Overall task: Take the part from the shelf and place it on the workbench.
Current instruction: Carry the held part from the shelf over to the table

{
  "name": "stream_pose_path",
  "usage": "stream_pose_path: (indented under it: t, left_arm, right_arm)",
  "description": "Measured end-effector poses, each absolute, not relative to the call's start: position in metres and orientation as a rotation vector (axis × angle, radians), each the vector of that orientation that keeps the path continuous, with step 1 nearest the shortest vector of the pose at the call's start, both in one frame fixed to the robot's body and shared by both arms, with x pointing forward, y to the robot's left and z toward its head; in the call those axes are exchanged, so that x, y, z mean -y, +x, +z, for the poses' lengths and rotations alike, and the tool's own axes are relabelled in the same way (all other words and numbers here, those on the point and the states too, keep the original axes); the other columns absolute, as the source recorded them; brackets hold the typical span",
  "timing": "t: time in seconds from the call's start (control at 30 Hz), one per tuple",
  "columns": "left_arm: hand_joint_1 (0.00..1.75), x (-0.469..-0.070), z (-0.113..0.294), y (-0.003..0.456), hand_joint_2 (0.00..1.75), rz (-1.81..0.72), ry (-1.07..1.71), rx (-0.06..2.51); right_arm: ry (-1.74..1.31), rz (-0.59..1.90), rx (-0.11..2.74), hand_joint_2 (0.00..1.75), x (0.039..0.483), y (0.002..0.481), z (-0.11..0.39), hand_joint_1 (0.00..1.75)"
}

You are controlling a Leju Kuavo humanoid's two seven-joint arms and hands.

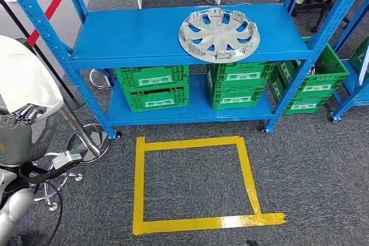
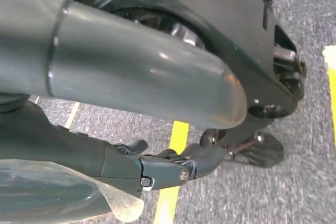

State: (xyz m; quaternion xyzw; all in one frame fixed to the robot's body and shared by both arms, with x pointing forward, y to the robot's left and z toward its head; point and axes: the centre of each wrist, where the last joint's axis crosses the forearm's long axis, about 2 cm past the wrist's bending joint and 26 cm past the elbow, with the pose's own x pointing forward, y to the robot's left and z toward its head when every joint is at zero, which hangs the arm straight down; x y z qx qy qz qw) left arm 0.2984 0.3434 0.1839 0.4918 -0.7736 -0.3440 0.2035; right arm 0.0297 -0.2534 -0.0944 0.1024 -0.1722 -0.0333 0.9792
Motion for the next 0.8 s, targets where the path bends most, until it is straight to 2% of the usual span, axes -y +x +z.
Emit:
stream_pose_path:
  t: [0.8]
  left_arm:
    - [1.75, -0.336, 0.195, 0.308, 1.75, -0.945, 1.384, 2.172]
  right_arm:
    - [0.239, -0.099, 0.349, 0.00, 0.252, 0.033, -0.098, 0.00]
